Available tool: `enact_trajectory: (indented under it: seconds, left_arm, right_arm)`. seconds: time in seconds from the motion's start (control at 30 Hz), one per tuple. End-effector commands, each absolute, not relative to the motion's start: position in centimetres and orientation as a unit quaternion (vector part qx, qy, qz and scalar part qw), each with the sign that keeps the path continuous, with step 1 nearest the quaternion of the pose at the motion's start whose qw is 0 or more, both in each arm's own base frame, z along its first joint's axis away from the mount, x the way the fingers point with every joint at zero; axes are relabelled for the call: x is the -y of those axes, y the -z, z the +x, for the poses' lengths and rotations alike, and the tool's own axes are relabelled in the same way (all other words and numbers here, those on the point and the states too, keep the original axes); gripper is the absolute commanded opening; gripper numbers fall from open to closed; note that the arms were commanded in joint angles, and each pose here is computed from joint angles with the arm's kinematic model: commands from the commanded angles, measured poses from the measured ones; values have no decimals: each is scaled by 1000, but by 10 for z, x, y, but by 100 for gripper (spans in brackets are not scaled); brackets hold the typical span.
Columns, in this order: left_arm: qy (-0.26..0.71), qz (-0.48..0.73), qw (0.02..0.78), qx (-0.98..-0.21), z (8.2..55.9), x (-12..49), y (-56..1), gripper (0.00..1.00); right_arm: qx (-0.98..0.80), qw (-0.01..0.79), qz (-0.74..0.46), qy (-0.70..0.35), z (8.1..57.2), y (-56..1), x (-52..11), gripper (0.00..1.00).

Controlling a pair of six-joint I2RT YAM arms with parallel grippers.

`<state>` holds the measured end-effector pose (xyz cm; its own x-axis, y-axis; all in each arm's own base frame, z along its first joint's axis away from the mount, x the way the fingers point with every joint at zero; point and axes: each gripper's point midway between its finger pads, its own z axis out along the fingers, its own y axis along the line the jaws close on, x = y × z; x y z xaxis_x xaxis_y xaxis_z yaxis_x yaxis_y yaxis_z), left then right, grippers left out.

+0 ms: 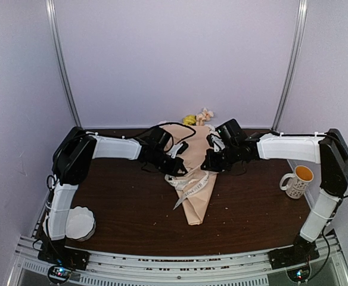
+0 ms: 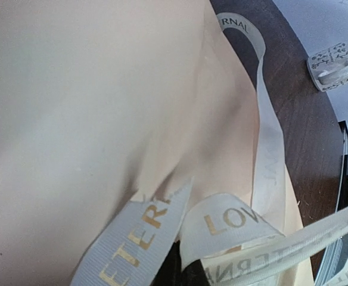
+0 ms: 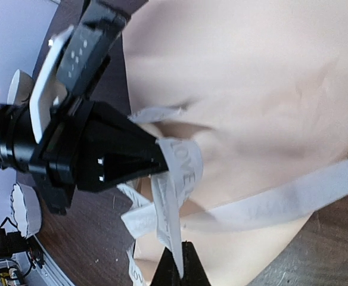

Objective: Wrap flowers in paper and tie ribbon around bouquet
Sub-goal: Cross the ribbon over the folded bouquet.

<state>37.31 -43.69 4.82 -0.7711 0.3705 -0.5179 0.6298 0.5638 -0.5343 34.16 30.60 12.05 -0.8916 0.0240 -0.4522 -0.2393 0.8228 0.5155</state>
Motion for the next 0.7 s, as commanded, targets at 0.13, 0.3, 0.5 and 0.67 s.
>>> enact_trajectory:
  seconds: [0.13,0.3,0.5,0.67]
  left_arm:
    - [305,281,184,-891,387,407,-24,0]
    - [306,282,182,-891,386,407,-22,0]
    - [309,286,179,-889,383,406,-19,0]
    - [314,289,179,-886,380,406,-19,0]
  right_arm:
    - [-938,308,-70,-141,431,-150,-271,0]
    - [-940,328,-81,-50,459,-137,-256,5]
    - [-945,320,-71,18,476,-114,-243,10]
    - [-942,326,-72,20,480,-117,-241,13]
